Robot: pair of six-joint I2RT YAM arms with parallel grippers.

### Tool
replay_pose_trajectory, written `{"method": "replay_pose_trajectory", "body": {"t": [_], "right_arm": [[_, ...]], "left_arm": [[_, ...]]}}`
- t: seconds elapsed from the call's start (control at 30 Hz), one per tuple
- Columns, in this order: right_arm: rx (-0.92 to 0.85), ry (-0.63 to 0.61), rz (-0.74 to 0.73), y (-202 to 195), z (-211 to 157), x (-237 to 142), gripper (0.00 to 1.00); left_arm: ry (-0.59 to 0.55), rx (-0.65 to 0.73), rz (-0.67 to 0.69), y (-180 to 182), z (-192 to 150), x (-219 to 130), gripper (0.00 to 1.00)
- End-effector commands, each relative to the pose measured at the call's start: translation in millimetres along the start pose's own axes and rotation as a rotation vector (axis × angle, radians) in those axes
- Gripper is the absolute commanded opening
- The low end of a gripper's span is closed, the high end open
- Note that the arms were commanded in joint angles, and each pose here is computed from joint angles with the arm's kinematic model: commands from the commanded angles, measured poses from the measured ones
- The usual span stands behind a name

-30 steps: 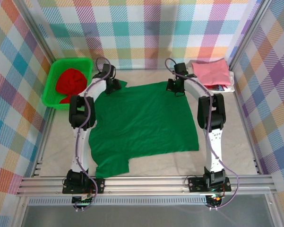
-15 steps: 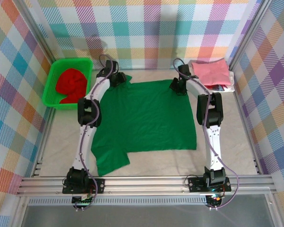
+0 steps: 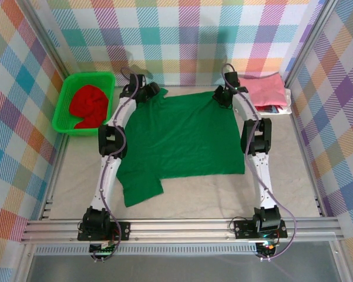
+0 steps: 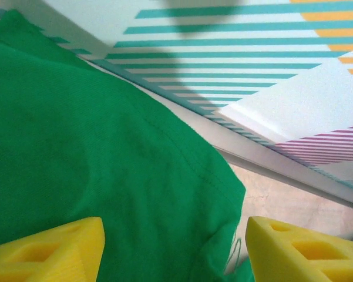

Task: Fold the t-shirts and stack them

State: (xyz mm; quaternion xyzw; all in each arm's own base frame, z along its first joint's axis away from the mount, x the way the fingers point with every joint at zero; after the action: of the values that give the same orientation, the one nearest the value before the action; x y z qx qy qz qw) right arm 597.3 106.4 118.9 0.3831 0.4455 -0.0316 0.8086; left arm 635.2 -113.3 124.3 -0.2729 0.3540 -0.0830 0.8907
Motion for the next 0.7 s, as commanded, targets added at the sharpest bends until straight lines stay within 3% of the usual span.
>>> {"method": "replay_pose_trajectory", "body": {"t": [0.0, 0.13, 0.23, 0.33, 0.5, 0.67], "right_arm": [[-0.049, -0.040, 0.156, 54, 2, -93, 0.23], [-0.169, -0.101, 0.257, 59, -35, -165, 0.32], [-0.331, -0.143, 0.294, 42, -81, -207, 0.38], [-0.492, -0.138, 0.302, 5, -132, -222, 0.44], [-0.517, -0.113, 0.262, -61, -182, -228, 0.46], [-0.640, -0.084, 0.269, -82, -219, -231, 0.49]], "left_arm": [[-0.106, 0.096, -0.067, -69, 63, -109, 0.66], [-0.160, 0.122, -0.087, -94, 48, -188, 0.68], [-0.127, 0.111, 0.000, -84, -2, -252, 0.69], [-0.064, 0.098, 0.156, -54, -71, -304, 0.69], [0.147, 0.008, 0.380, 7, -182, -377, 0.67], [0.336, -0.134, 0.459, 42, -257, -420, 0.67]]}}
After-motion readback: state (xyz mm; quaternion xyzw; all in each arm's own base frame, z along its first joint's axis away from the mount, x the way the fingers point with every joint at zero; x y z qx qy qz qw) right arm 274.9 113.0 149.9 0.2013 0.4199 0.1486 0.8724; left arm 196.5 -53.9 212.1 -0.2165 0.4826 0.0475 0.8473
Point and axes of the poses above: each hand's point on the last joint's axis, 136 mm out from that joint toward the fingers, its own x axis out along the fingers, its own y axis along the line the jaws close on, z = x × y, the point moved 9 cm from there along -x, back along the fingers, and after that the axes turned 6 degrees about x, right-handed, at the moved point
